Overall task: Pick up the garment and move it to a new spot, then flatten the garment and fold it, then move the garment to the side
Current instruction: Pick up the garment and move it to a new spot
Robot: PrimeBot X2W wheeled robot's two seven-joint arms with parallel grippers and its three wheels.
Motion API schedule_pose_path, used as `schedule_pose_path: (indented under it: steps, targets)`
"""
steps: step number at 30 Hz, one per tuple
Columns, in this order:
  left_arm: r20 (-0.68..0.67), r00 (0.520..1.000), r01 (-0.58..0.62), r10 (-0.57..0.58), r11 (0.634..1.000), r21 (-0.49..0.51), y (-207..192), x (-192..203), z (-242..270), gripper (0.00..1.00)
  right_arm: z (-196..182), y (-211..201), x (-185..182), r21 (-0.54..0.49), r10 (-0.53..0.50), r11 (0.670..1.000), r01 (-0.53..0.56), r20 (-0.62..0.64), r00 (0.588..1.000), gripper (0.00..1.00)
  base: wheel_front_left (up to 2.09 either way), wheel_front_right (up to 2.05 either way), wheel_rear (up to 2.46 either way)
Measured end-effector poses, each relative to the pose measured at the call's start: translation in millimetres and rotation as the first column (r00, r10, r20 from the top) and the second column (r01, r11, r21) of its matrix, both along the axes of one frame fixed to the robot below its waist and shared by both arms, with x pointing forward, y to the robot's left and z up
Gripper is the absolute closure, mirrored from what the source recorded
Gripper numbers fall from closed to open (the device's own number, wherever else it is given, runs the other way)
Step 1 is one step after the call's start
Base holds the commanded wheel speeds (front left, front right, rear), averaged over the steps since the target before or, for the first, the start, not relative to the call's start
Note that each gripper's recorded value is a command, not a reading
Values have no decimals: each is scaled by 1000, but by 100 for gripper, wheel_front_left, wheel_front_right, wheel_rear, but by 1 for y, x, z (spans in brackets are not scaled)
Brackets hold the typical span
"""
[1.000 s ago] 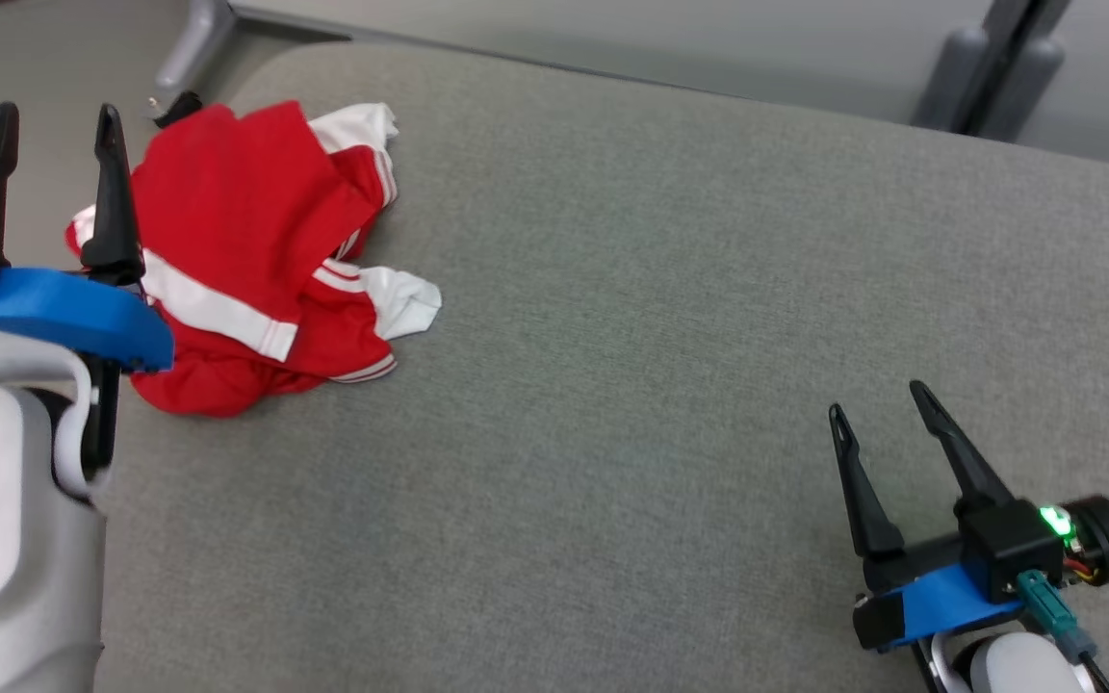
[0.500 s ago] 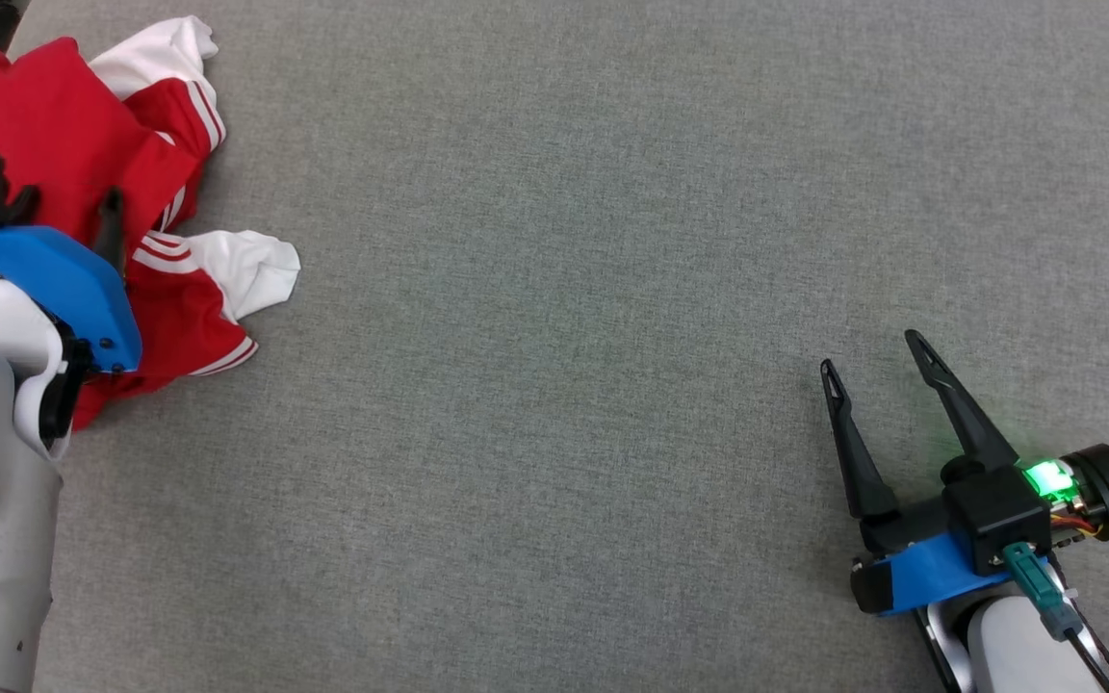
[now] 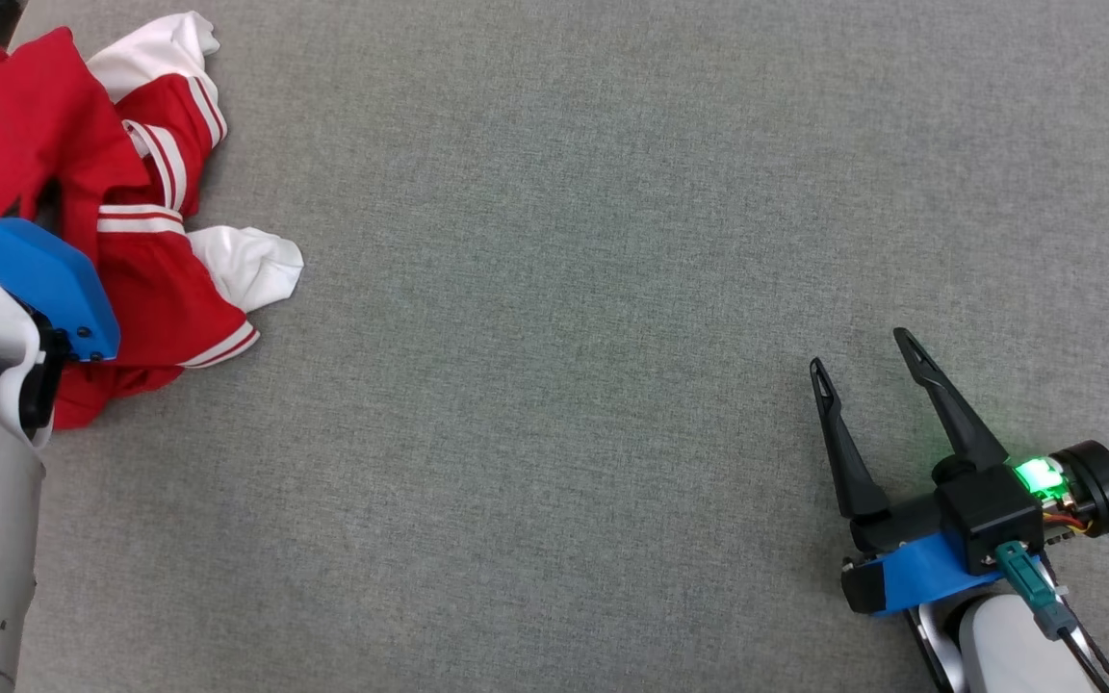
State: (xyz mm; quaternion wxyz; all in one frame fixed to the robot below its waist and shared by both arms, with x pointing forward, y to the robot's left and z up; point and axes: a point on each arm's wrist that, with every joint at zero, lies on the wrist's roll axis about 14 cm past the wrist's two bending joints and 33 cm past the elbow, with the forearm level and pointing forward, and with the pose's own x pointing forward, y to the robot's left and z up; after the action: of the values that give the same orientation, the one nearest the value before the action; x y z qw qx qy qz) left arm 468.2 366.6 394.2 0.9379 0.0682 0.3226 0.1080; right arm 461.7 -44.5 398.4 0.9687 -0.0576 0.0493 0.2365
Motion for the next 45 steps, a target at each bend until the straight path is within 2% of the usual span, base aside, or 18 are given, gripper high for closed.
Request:
schedule_pose_path:
  steps: [7,12,15,21,26,29,32,35,39,42,45]
  targets:
    - [185,982,-32,40,999,-42,6,18,39,100,9,1,-1,8,2,1000,-2,16,1000,0,0,0,0]
    - [337,941,-9,22,999,-39,5,37,90,100,22,0,-2,18,-6,1000,6,39,999,0,0,0,0]
    - [413,910,27,-23,1000,-3,2,45,125,100,30,-2,-4,27,-13,1000,12,51,999,0,0,0,0]
    - [545,823,141,-159,987,75,-31,60,194,100,48,-10,-10,52,-39,998,35,76,996,0,0,0,0]
    - [631,713,295,-306,947,126,-95,70,247,100,64,-24,-16,78,-83,994,75,97,992,0,0,0,0]
    - [678,624,411,-387,901,136,-149,73,277,100,73,-41,-21,93,-131,988,122,105,986,0,0,0,0]
    - [726,532,537,-436,836,109,-210,70,299,100,79,-63,-28,103,-193,978,182,111,975,0,0,0,0]
    - [762,442,661,-474,746,81,-273,61,316,100,85,-90,-34,110,-268,960,256,117,956,0,0,0,0]
    - [798,336,800,-500,599,39,-351,43,328,100,87,-133,-47,103,-382,923,371,119,916,0,0,0,0]
    - [817,288,864,-499,503,3,-395,31,331,100,89,-162,-56,98,-458,888,448,123,880,0,0,0,0]
    - [805,294,896,-515,443,-43,-424,29,314,100,88,-185,-63,92,-516,857,508,117,849,0,0,0,0]
